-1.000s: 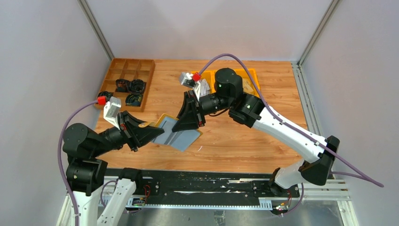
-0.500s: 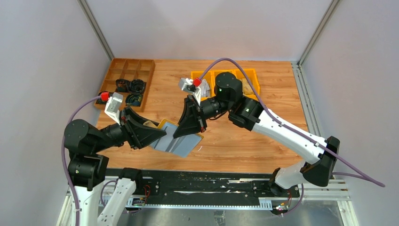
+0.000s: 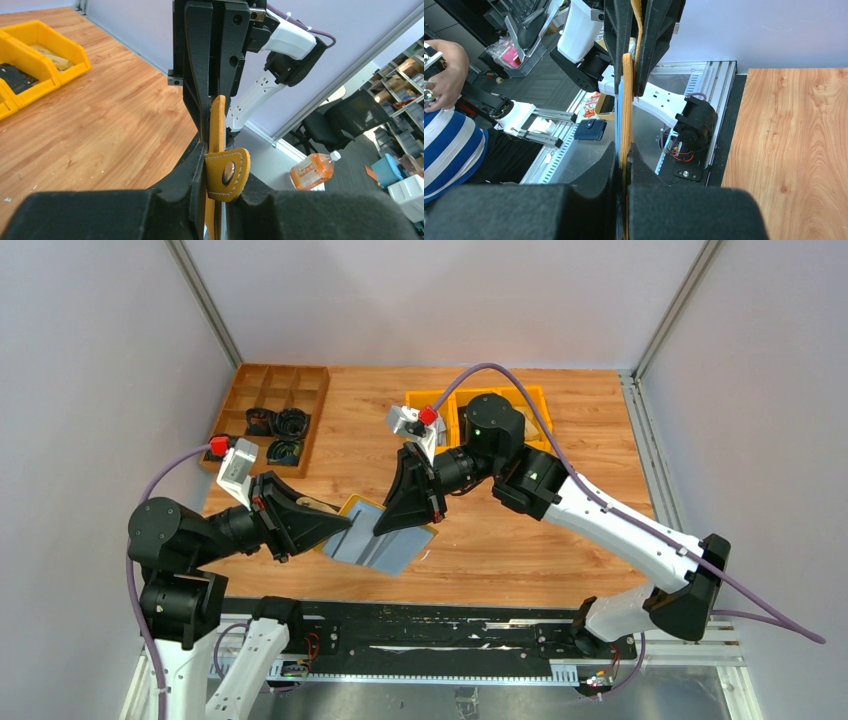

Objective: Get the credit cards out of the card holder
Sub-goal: Remove the credit card from the card holder.

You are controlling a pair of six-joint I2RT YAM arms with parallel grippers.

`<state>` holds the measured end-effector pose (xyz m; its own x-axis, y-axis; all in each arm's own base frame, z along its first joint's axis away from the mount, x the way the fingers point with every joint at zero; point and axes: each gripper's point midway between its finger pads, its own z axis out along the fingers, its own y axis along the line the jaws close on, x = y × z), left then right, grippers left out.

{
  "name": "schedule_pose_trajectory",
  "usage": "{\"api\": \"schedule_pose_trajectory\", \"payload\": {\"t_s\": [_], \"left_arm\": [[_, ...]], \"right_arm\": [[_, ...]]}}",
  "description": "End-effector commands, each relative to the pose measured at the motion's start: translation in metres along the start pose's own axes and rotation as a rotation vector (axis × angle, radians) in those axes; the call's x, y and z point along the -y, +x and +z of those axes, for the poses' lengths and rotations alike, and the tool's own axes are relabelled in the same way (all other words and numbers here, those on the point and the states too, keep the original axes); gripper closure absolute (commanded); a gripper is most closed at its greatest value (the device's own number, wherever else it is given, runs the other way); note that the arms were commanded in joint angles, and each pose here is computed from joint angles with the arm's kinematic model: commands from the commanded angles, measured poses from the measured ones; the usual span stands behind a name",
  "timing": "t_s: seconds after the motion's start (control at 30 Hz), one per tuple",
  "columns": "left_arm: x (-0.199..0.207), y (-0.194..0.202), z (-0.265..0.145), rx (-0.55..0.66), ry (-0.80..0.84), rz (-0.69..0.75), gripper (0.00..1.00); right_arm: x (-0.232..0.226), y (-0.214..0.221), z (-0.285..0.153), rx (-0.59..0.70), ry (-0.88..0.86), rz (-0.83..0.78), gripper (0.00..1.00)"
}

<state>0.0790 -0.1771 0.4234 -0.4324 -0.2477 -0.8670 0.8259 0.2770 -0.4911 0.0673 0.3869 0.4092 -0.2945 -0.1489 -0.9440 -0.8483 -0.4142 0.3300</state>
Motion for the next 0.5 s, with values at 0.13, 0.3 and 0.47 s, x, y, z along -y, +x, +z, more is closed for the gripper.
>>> {"api": "schedule_pose_trajectory", "payload": {"t_s": [0.13, 0.3, 0.47], "left_arm": [[-0.012, -0.005, -0.003, 0.041, -0.086, 0.081, 1.00], [-0.022, -0.030, -0.010, 0.114, -0.226, 0.216, 1.00], [-0.035, -0.040, -0.014, 0.122, -0.317, 0.246, 1.00]], "right_arm": [[-0.021, -0.016, -0.001, 0.037, -0.075, -0.078, 1.00], [-0.012, -0.007, 0.001, 0.030, -0.055, -0.029, 0.73], [-0.002, 0.009, 0.002, 0.027, -0.024, 0.041, 0.56]]}}
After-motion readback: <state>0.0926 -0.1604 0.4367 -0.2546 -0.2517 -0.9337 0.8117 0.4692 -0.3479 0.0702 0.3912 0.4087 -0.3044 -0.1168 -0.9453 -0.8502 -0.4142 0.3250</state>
